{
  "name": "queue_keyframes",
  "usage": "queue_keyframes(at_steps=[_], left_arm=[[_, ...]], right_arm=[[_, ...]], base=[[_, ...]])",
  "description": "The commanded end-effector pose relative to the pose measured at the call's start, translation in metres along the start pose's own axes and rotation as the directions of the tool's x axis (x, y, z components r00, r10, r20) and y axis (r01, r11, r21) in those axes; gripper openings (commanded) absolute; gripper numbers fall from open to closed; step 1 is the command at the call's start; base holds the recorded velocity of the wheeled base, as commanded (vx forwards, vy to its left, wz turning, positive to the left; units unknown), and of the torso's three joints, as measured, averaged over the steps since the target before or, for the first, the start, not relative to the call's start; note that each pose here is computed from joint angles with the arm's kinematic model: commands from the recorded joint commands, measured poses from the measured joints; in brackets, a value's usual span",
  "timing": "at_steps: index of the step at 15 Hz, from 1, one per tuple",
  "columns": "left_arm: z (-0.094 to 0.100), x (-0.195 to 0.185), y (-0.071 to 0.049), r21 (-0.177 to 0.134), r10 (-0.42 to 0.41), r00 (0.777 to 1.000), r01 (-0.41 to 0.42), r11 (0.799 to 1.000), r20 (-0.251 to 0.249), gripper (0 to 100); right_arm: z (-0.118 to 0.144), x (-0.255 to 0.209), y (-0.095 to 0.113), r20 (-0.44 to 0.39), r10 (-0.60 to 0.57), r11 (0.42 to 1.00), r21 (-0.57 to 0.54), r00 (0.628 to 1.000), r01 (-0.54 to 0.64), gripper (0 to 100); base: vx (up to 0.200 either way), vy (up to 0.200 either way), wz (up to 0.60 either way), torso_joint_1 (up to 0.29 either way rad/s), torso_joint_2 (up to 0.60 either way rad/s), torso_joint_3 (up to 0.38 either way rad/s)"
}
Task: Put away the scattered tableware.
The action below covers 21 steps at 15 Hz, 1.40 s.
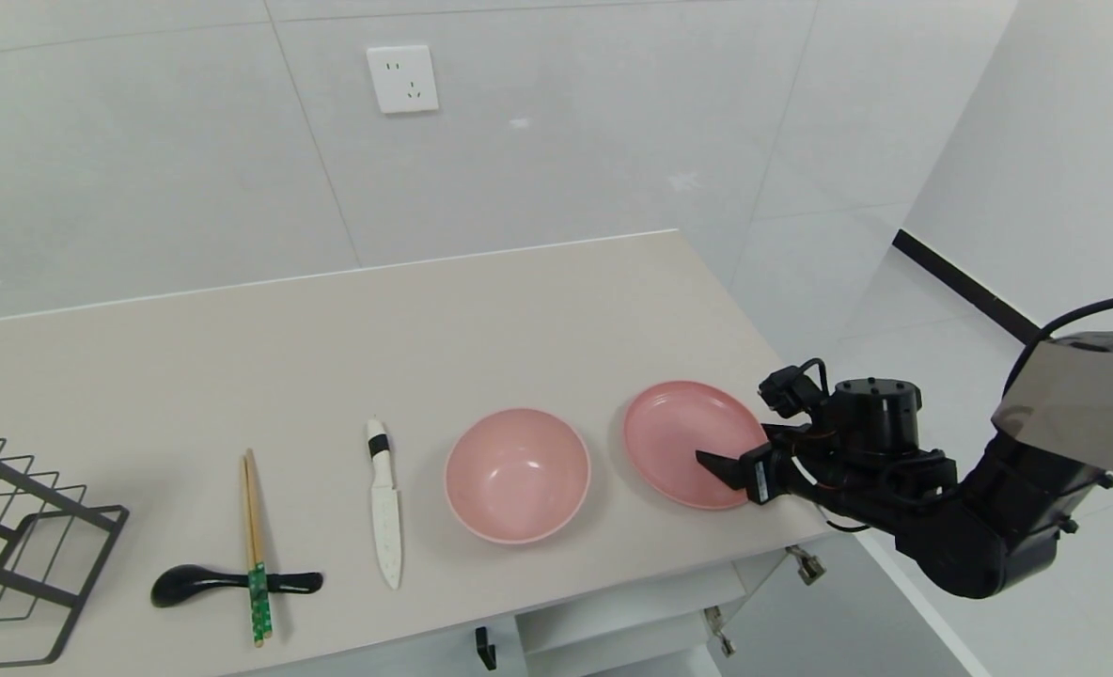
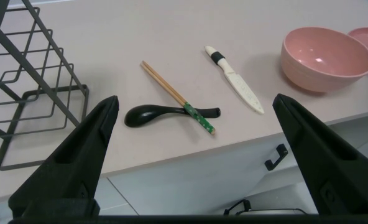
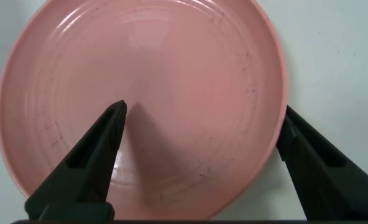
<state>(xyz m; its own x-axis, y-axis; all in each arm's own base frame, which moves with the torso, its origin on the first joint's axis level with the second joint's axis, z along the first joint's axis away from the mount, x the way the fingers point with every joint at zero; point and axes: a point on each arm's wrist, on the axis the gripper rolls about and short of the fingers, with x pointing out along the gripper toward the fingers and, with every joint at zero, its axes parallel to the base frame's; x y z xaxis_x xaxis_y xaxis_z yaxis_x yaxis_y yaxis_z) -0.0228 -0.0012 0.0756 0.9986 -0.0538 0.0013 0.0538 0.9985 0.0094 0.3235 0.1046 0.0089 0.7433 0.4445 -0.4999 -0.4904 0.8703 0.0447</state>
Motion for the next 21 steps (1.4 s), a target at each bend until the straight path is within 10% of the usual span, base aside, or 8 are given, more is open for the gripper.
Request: queue_keyframes(at_steps=[1, 14, 18, 21], left_arm=[[0.0, 0.0, 0.0, 0.0, 0.0, 1.0, 0.0, 1.0, -0.001, 100], [0.0, 0.0, 0.0, 0.0, 0.0, 1.0, 0.0, 1.0, -0.001, 100], [0.0, 0.0, 0.0, 0.0, -0.001, 1.0, 0.001, 1.0, 0.0, 100], [0.0, 0.0, 0.0, 0.006, -0.009, 1.0, 0.009, 1.0, 0.0, 100]], right_arm=[[0.002, -0.001, 0.0, 0.01, -0.002, 1.0, 0.0, 1.0, 0.002, 0], [0.008, -0.007, -0.005, 0.045, -0.021, 1.0, 0.01, 0.999, 0.021, 0], [0.064, -0.052, 0.001, 0.264, -0.029, 0.999, -0.016, 0.964, 0.035, 0], [0.11, -0.14, 0.011, 0.515, -0.045, 0.998, -0.024, 0.856, 0.066, 0]], base=[[0.0, 0.0, 0.0, 0.0, 0.0, 0.0], [0.0, 0.0, 0.0, 0.0, 0.0, 0.0], [0.0, 0.0, 0.0, 0.0, 0.0, 0.0], [0.0, 0.0, 0.0, 0.0, 0.0, 0.0]])
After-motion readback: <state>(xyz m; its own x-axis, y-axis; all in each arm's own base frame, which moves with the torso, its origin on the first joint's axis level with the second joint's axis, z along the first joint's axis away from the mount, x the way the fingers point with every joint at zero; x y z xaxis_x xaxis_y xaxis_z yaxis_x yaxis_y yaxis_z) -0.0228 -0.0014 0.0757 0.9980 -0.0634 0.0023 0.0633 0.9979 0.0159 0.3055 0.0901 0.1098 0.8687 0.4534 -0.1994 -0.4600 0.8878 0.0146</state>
